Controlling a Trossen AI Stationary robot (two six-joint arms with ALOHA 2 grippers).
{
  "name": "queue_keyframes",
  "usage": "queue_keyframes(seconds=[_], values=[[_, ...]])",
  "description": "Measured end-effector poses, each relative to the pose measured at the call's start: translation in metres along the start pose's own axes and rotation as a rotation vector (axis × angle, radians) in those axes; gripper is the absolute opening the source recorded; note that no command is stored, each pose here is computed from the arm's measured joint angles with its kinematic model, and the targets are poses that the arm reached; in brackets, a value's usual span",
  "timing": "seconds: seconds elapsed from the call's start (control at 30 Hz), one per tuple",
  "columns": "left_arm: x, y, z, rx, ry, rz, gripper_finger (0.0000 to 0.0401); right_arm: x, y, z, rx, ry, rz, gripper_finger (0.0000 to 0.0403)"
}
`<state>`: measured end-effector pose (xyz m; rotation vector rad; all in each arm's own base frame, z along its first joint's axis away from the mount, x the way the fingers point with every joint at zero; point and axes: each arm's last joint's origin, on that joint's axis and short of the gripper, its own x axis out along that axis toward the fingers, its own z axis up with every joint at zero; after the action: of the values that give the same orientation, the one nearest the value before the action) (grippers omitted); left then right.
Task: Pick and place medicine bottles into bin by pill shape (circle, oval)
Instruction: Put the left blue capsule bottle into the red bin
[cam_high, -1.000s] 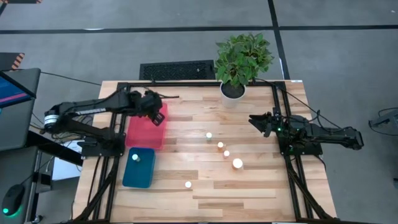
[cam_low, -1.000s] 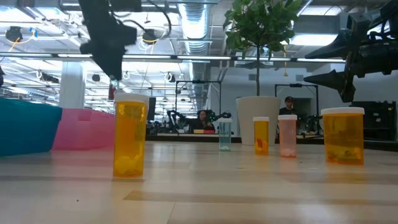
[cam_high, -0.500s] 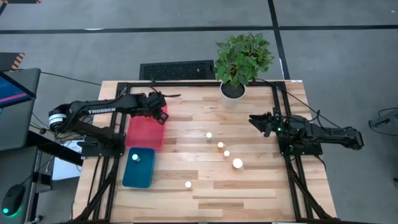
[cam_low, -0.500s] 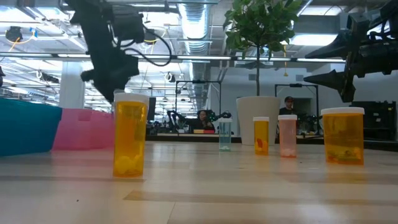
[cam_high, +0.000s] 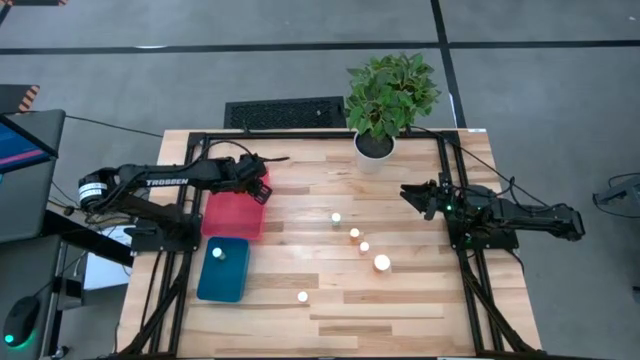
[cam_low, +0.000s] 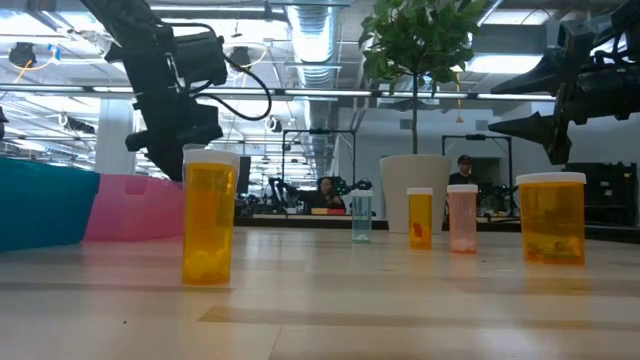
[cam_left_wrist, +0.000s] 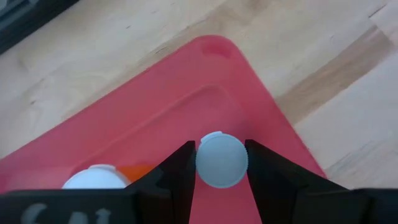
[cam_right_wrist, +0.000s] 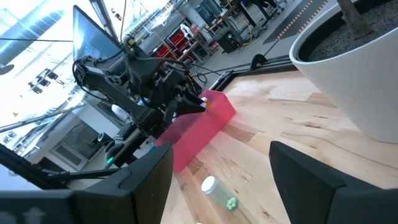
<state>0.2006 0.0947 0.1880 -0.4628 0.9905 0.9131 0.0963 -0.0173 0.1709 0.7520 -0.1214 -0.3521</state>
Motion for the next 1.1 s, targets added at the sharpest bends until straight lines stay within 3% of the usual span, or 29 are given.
queue_keyframes(seconds=[0.53, 0.9, 1.1], values=[[0.009, 0.003, -0.011, -0.033, 0.013, 0.015, 0.0134, 0.000, 0.000, 0.000, -0.001, 0.000, 0.000, 0.0276], [0.009, 0.001, -0.009, -0.043, -0.003, -0.013, 0.0234, 0.000, 0.000, 0.000, -0.003, 0.000, 0.000, 0.0276], [0.005, 0.003, -0.009, -0.056, -0.015, -0.019, 0.0256, 0.000, 0.000, 0.000, -0.003, 0.000, 0.000, 0.0276]])
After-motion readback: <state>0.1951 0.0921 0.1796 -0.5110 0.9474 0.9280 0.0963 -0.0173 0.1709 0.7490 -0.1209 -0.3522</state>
